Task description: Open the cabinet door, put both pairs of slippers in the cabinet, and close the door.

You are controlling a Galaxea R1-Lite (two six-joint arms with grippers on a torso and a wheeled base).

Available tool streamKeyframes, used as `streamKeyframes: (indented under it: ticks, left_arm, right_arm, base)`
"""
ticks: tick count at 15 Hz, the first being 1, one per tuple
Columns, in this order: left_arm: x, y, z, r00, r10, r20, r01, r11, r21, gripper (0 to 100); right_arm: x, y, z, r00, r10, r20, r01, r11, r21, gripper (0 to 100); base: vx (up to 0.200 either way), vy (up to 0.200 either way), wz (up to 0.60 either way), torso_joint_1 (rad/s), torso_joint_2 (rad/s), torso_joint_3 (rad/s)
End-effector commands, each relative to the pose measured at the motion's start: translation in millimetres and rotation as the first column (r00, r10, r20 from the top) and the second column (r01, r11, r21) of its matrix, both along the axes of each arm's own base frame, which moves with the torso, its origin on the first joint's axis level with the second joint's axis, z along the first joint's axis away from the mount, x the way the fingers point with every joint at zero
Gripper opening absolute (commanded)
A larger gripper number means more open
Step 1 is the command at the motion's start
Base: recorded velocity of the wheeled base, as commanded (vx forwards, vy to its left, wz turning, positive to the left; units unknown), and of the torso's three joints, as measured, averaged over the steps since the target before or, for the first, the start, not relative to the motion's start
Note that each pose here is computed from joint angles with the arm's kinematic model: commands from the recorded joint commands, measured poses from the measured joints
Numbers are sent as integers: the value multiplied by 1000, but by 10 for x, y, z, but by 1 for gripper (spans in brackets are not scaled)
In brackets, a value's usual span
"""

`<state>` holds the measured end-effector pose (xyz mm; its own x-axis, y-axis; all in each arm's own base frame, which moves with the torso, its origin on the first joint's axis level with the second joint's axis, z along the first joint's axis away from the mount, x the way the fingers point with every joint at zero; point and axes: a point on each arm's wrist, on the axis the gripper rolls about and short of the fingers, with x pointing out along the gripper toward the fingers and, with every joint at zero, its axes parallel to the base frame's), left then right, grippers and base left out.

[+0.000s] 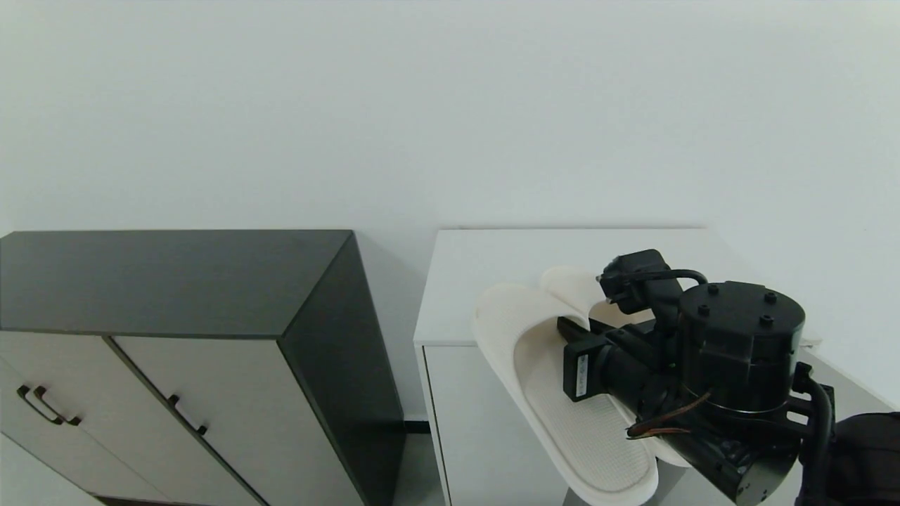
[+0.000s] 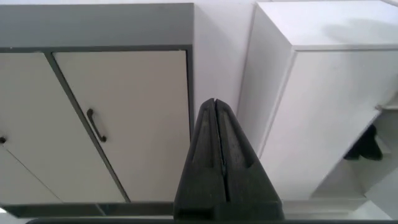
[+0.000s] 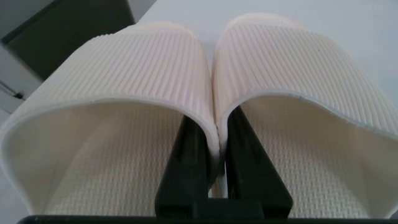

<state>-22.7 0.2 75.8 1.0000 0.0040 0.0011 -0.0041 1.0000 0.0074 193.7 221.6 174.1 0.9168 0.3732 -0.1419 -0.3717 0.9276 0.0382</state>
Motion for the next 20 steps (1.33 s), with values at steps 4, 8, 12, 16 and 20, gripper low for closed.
streamKeyframes:
  ticks: [4, 8, 12, 16, 20]
  left_arm:
    - [1, 0, 1, 1000, 2, -1, -2, 1000, 0, 0]
    - [0, 0, 0, 1000, 2, 0, -2, 1000, 0, 0]
    - [1, 0, 1, 1000, 2, -1, -2, 1000, 0, 0]
    - [0, 0, 0, 1000, 2, 0, -2, 1000, 0, 0]
    - [0, 0, 0, 1000, 1, 0, -1, 1000, 0, 0]
  right_arm:
    - [-6, -4, -33, 1000, 1, -7, -1, 1000, -9, 0]
    - [-12, -11, -59, 1000, 0, -13, -1, 1000, -16, 0]
    - [-13, -12, -63, 1000, 0, -14, -1, 1000, -17, 0]
    - [-12, -12, -71, 1000, 0, -16, -1, 1000, -19, 0]
    - [-12, -12, -71, 1000, 1, -15, -1, 1000, -21, 0]
  base:
    - [-200, 0, 0, 1, 5, 0]
    - [-150, 0, 0, 3, 2, 1]
    - [0, 0, 0, 0, 0, 0]
    - [0, 0, 0, 0, 0, 0]
    - [0, -50, 0, 1, -1, 1]
